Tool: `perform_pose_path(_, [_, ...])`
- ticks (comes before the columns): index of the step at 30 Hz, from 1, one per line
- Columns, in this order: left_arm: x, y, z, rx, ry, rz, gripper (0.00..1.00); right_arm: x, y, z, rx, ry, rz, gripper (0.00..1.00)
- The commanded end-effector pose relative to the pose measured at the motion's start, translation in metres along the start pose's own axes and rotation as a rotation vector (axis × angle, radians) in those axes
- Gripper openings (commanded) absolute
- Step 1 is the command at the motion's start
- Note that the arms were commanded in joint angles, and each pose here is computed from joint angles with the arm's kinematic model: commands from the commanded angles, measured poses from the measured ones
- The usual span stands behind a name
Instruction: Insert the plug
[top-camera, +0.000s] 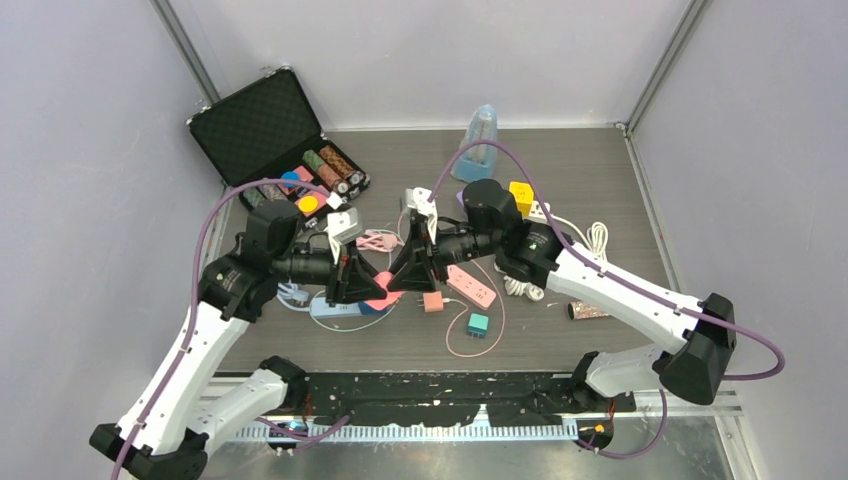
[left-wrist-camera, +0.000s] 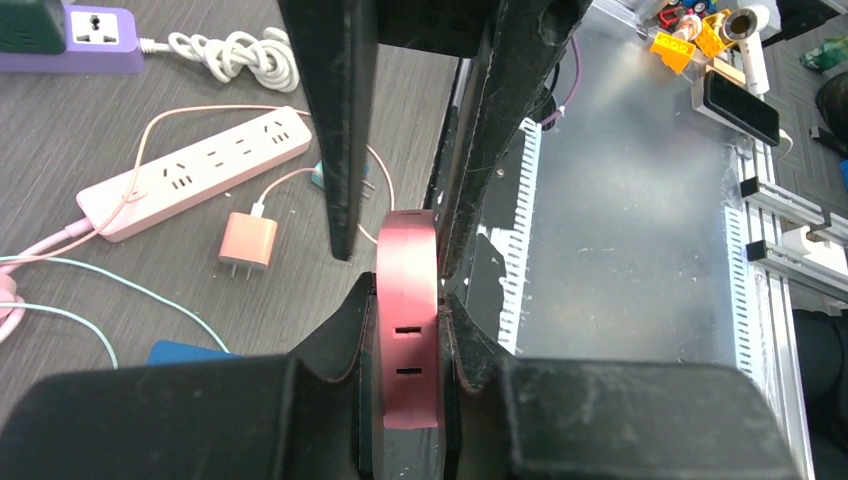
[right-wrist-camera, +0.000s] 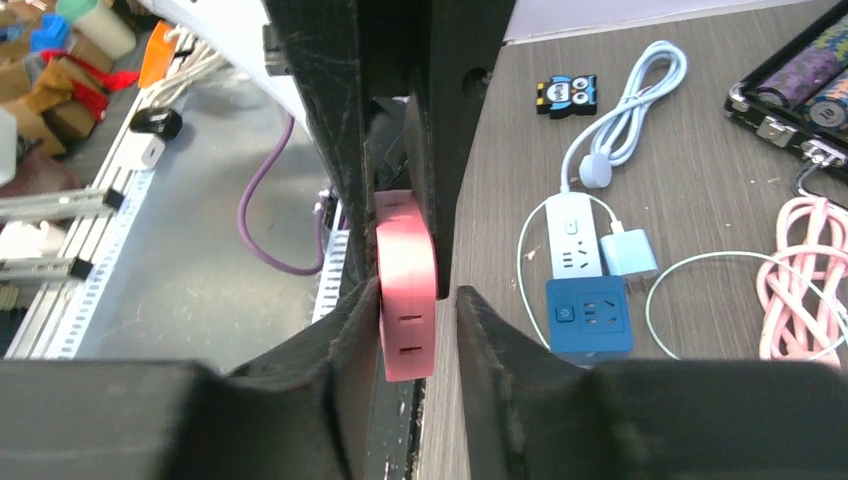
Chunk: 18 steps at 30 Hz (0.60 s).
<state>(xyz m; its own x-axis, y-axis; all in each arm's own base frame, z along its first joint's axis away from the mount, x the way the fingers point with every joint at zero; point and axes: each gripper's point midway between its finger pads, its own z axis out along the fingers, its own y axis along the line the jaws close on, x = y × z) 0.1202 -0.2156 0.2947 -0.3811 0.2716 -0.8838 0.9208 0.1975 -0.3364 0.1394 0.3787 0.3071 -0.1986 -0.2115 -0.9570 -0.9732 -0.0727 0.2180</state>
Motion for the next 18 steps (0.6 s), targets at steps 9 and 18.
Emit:
perform_pose_path(9, [-0.013,-0.014,-0.008,-0.004,-0.062,0.033,0.41,-0.037,0.015,-0.003,-0.037,-0.097,-0.058,0.05])
perform_pose_path(18, [-0.038,-0.002,-0.010,-0.114,-0.280,-0.078,0.62,-0.078,0.028,-0.030,0.030,-0.359,-0.088,0.06])
